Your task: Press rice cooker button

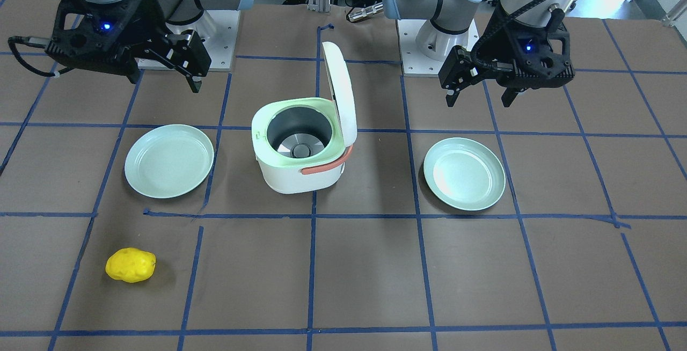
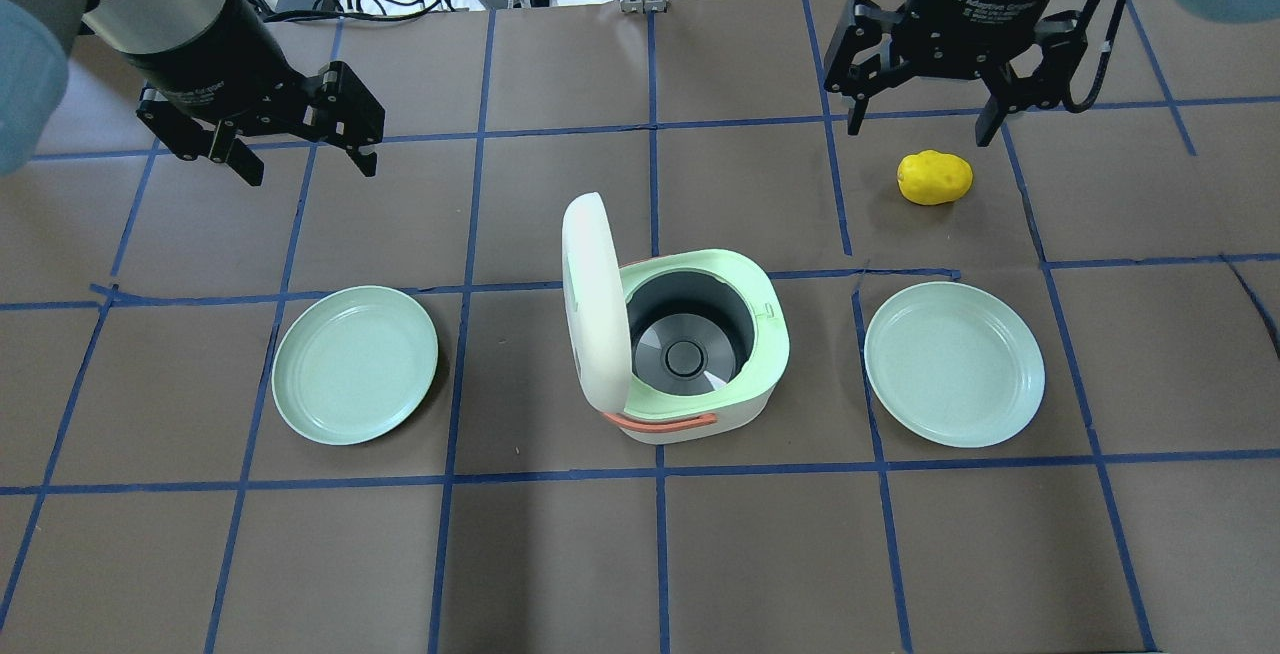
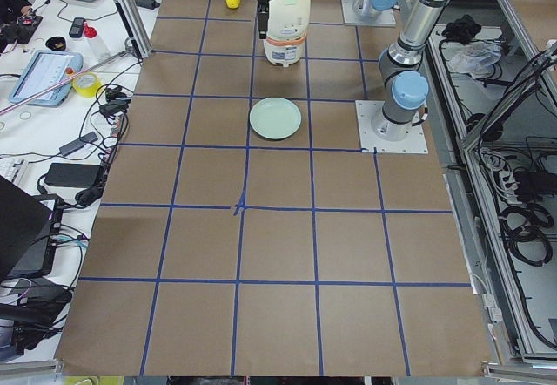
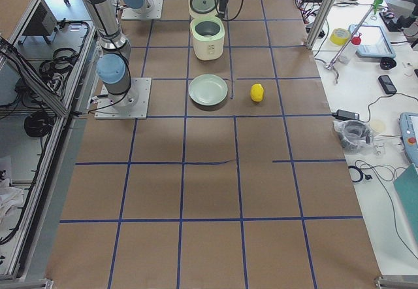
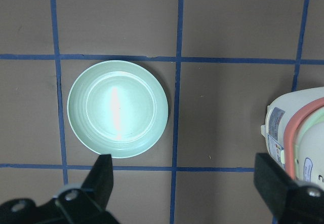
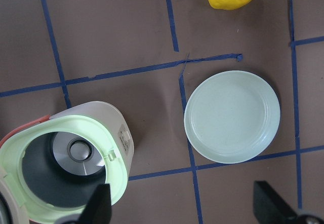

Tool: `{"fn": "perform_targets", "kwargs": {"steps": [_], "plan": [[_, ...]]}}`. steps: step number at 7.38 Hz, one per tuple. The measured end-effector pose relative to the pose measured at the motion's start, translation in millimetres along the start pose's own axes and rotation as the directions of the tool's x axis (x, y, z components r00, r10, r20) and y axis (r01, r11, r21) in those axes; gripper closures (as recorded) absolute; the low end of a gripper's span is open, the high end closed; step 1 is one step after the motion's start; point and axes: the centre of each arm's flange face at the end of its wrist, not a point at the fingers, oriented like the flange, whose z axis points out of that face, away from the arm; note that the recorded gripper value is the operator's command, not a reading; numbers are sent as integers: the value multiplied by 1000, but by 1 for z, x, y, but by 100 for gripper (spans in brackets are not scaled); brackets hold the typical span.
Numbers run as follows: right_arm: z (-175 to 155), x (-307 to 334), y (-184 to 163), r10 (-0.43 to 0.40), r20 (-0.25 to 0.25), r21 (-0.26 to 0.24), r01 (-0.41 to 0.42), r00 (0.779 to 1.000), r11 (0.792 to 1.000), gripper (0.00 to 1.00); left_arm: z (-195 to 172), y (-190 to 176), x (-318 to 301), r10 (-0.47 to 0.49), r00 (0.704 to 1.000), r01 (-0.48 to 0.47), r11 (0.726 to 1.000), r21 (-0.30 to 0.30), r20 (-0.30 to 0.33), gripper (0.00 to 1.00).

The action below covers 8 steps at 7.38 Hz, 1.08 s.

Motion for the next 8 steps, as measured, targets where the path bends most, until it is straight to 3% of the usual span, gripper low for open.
{"fn": "perform_targets", "kwargs": {"steps": [2,8], "plan": [[1,30,-11,-46,0,-20,46,999,999,0,0,0,0,0,1000,0,1000,0,0,0],[-1,43,-12,-52,0,-23,52,999,998,0,0,0,0,0,1000,0,1000,0,0,0]]}}
